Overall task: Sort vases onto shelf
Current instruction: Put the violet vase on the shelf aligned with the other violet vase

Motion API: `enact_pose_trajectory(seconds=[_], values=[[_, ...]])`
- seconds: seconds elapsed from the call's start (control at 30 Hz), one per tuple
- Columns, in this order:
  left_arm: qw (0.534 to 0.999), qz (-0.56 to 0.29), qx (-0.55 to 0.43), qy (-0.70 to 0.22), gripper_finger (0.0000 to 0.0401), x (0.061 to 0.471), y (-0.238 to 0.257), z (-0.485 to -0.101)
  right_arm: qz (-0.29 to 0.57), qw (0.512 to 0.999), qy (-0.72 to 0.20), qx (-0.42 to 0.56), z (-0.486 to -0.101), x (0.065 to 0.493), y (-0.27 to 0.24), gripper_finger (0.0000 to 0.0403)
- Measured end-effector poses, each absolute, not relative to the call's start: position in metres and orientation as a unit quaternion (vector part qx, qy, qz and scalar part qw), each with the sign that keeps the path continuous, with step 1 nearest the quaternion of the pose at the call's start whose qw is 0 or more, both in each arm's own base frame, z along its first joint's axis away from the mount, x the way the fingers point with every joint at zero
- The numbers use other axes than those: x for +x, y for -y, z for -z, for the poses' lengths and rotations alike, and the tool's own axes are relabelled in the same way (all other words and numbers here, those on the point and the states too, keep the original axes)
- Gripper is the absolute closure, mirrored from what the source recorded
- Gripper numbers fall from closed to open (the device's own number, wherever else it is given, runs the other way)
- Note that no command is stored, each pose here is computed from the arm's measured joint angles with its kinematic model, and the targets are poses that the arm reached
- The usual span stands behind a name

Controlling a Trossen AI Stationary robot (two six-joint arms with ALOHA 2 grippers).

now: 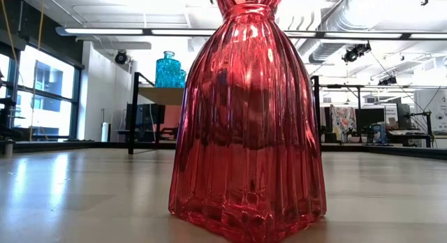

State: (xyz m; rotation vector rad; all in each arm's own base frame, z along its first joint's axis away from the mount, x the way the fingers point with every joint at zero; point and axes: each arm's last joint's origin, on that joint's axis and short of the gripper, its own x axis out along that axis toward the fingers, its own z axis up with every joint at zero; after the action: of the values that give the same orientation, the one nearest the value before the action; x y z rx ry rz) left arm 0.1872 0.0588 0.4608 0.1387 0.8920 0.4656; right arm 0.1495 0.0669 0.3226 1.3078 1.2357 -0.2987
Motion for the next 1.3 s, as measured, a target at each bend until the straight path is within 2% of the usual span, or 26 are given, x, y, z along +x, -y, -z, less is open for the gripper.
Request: enact_pose_trajectory(seconds=[0.4, 0.67, 0.87, 0.97, 1.2, 1.3], values=[[0.875, -0.22, 0.065, -0.427, 0.0266, 0.187, -0.059, -0.461, 0.169, 0.657, -0.471, 0.564, -0.322, 0.16, -0.067, 0.0402], [0.874, -0.22, 0.064, -0.429, 0.0265, 0.187, -0.059, -0.46, 0.171, 0.642, -0.47, 0.581, -0.316, 0.176, -0.075, 0.0402], [0.874, -0.221, 0.063, -0.428, 0.0266, 0.187, -0.059, -0.46, 0.141, 0.642, -0.481, 0.58, -0.315, 0.182, -0.084, 0.0396], [0.875, -0.225, 0.055, -0.426, 0.0265, 0.187, -0.059, -0.46, 0.14, 0.635, -0.493, 0.578, -0.312, 0.183, -0.092, 0.0365], [0.875, -0.226, 0.052, -0.425, 0.0265, 0.187, -0.059, -0.46, 0.132, 0.609, -0.526, 0.579, -0.307, 0.182, -0.112, 0.0249], [0.875, -0.226, 0.052, -0.425, 0.0265, 0.187, -0.059, -0.46, 0.118, 0.612, -0.528, 0.577, -0.307, 0.182, -0.116, 0.0216]])
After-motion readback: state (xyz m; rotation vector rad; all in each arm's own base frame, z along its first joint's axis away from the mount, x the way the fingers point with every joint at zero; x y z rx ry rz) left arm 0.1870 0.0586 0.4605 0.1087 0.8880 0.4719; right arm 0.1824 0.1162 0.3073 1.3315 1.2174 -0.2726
